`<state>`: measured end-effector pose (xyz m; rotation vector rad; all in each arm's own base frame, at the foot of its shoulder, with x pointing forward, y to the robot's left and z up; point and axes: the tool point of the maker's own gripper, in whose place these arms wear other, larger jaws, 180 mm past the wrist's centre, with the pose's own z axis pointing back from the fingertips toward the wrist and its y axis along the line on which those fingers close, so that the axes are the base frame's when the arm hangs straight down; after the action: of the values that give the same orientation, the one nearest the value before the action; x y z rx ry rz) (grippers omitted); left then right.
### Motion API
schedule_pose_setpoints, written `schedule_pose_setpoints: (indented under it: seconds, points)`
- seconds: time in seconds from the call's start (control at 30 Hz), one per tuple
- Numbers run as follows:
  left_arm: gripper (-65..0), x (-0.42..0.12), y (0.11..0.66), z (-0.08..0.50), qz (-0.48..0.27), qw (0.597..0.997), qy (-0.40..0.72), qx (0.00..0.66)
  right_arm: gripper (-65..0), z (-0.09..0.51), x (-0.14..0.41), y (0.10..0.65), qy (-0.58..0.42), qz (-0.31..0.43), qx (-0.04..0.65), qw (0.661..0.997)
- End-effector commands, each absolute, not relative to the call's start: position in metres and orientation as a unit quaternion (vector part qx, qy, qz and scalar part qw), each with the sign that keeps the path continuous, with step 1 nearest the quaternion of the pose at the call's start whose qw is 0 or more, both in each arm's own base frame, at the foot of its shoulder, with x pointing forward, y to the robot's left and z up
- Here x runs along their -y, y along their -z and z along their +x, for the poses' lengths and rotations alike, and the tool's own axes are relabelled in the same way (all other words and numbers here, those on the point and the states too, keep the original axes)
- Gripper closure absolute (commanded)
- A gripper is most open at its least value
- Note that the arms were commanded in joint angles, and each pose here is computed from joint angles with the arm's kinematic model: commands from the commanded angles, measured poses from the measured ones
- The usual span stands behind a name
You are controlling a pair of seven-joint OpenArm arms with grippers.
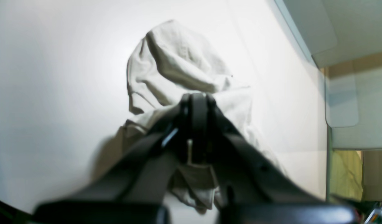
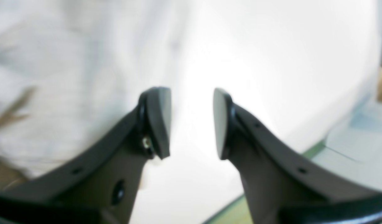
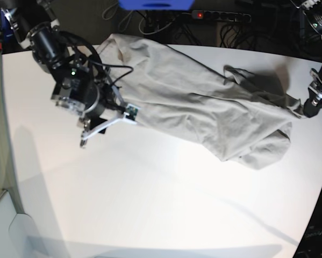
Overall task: Layout the t-shirt on the table in an organized manner, then fold the t-shirt properly
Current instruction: 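Release the shirt with the right gripper and move it along the shirt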
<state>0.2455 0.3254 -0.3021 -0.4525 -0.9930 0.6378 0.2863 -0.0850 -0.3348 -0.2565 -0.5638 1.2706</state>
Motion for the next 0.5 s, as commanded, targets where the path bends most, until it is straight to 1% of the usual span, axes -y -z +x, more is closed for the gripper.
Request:
schedule_pose_setpoints:
  seconds: [0.0, 0.1, 0.23, 0.33, 0.47]
  points:
    - [-0.5, -0.33, 0.287, 0.25, -0.208, 0.799, -0.287, 0.486, -23.7, 0.3, 0.095, 0.33, -0.572, -0.132, 0.262, 0.766]
    - [-0.5, -0.33, 0.287, 0.251, -0.208, 0.798, -0.287, 0.487, -23.7, 0.314, 0.123, 0.349, -0.543, -0.138, 0.227, 0.797]
    - [-0.5, -0.329, 0.286, 0.253, -0.211, 0.796, -0.287, 0.49, -23.7, 0.316, 0.141, 0.376, -0.516, -0.112, 0.21, 0.823]
    - [-0.5, -0.329, 0.284, 0.254, -0.211, 0.795, -0.286, 0.492, -23.7, 0.307, 0.145, 0.391, -0.51, -0.097, 0.197, 0.832]
    - [-0.5, -0.329, 0.282, 0.26, -0.216, 0.79, -0.287, 0.496, -23.7, 0.295, 0.144, 0.401, -0.513, -0.088, 0.186, 0.833]
